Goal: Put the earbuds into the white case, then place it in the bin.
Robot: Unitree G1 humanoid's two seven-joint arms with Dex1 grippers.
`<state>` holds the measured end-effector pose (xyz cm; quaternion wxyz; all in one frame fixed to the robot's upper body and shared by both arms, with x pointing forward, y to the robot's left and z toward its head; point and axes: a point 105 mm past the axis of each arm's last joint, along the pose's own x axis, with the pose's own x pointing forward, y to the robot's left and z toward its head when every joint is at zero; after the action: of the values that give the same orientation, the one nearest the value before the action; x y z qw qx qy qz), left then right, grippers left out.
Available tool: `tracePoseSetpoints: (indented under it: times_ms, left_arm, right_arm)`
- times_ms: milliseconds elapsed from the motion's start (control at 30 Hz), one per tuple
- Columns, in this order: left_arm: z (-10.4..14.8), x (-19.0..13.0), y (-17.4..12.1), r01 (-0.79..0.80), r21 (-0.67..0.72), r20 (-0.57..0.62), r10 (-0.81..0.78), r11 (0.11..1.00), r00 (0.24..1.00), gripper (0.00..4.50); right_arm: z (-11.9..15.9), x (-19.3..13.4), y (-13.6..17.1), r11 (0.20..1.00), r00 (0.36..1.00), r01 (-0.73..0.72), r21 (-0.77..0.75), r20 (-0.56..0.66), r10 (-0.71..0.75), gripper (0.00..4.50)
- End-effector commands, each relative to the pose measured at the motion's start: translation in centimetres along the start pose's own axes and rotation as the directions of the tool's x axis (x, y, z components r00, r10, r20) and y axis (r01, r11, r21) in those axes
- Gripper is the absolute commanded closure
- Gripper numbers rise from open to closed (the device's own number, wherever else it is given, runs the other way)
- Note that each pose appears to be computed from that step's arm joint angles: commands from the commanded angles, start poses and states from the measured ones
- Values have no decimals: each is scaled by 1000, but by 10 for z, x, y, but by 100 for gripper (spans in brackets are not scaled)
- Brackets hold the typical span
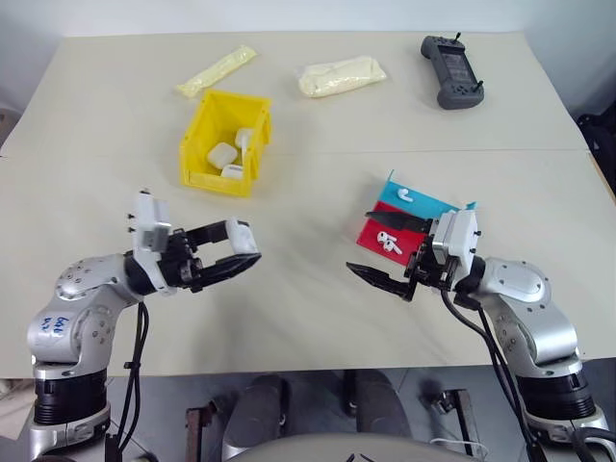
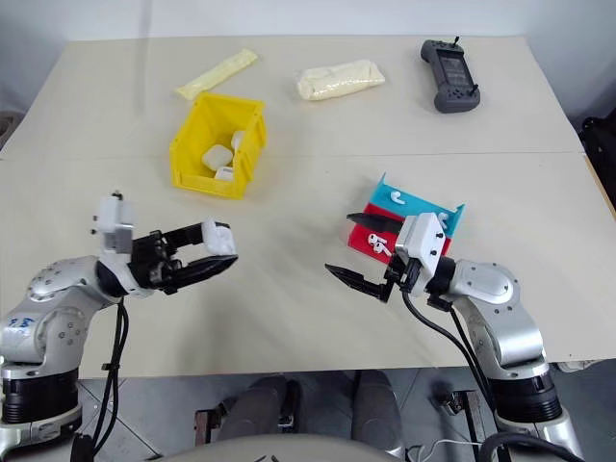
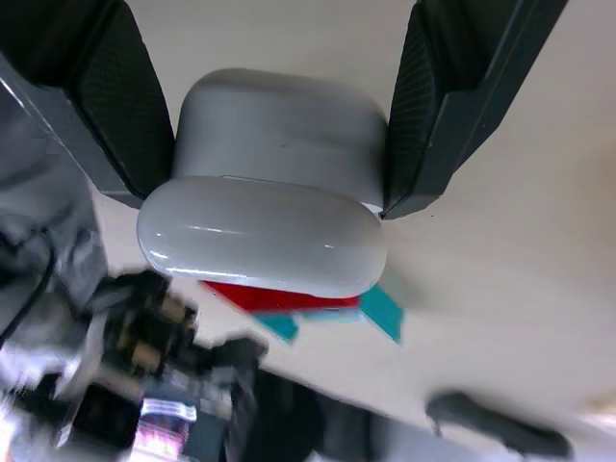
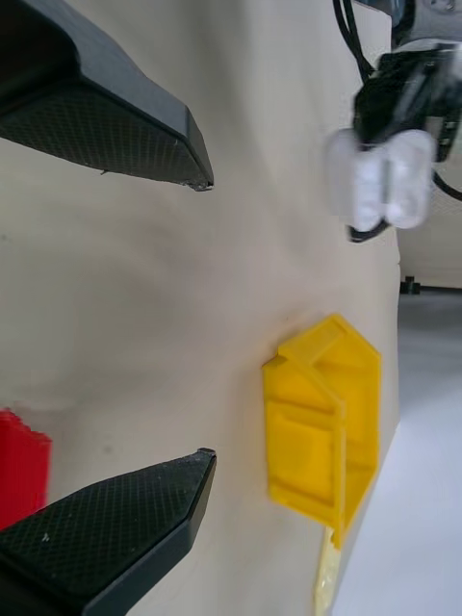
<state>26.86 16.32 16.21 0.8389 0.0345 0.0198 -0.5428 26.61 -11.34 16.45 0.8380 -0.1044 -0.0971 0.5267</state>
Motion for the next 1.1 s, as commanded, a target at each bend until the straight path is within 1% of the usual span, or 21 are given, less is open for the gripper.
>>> tracePoseSetpoints:
  times_ms: [33,67,100,133,167,200,267,333,467,533,600,633,800,900,967,1100]
  left_arm:
    - [-20,-23,33,-121,123,-264,150,985,953,165]
    - [-22,-31,42,-144,145,-324,184,979,928,165]
    - [-25,-42,51,-140,201,-413,213,970,885,165]
    - [-26,-49,55,-130,232,-462,227,964,858,165]
    - [-29,-58,58,-102,258,-530,230,961,816,165]
    - [-35,-70,63,-80,289,-610,248,954,753,165]
    - [-38,-80,69,-27,332,-686,261,943,679,165]
    - [-36,-78,72,-6,331,-688,246,943,683,165]
    - [-40,-71,67,58,282,-695,163,958,700,165]
    - [-43,-71,68,71,279,-697,151,958,701,93]
    - [-45,-75,70,81,292,-711,159,953,685,41]
    - [-45,-78,72,84,303,-717,169,949,676,4]
    - [-38,-87,77,113,310,-745,168,944,645,2]
    - [-37,-88,81,117,314,-757,174,942,630,2]
    - [-38,-92,82,135,307,-780,168,942,602,2]
    - [-36,-97,84,144,288,-802,157,947,577,2]
  right_arm:
    - [14,-4,1,999,1000,15,-36,26,-15,0]
    - [14,-5,1,999,1000,19,-34,25,-18,0]
    - [14,-6,2,999,999,22,-31,24,-22,0]
    - [14,-6,2,999,999,24,-30,23,-24,0]
    - [14,-7,2,999,999,26,-28,20,-26,0]
    - [13,-9,2,999,1000,27,-26,17,-26,0]
    - [13,-11,3,1000,1000,14,-17,7,-14,0]
    - [14,-13,6,1000,1000,-6,-7,-1,6,0]
    - [16,-13,8,999,999,-38,0,-13,38,0]
    - [18,-12,7,999,999,-40,-2,-13,40,0]
    - [19,-11,6,999,999,-41,-4,-10,41,0]
    - [19,-11,6,999,999,-41,-5,-9,41,0]
    - [18,-9,7,999,999,-34,-2,-2,34,0]
    - [18,-7,9,1000,1000,-31,1,3,31,0]
    - [18,-7,9,1000,1000,-26,3,9,26,0]
    - [18,-6,9,1000,1000,-22,1,10,22,0]
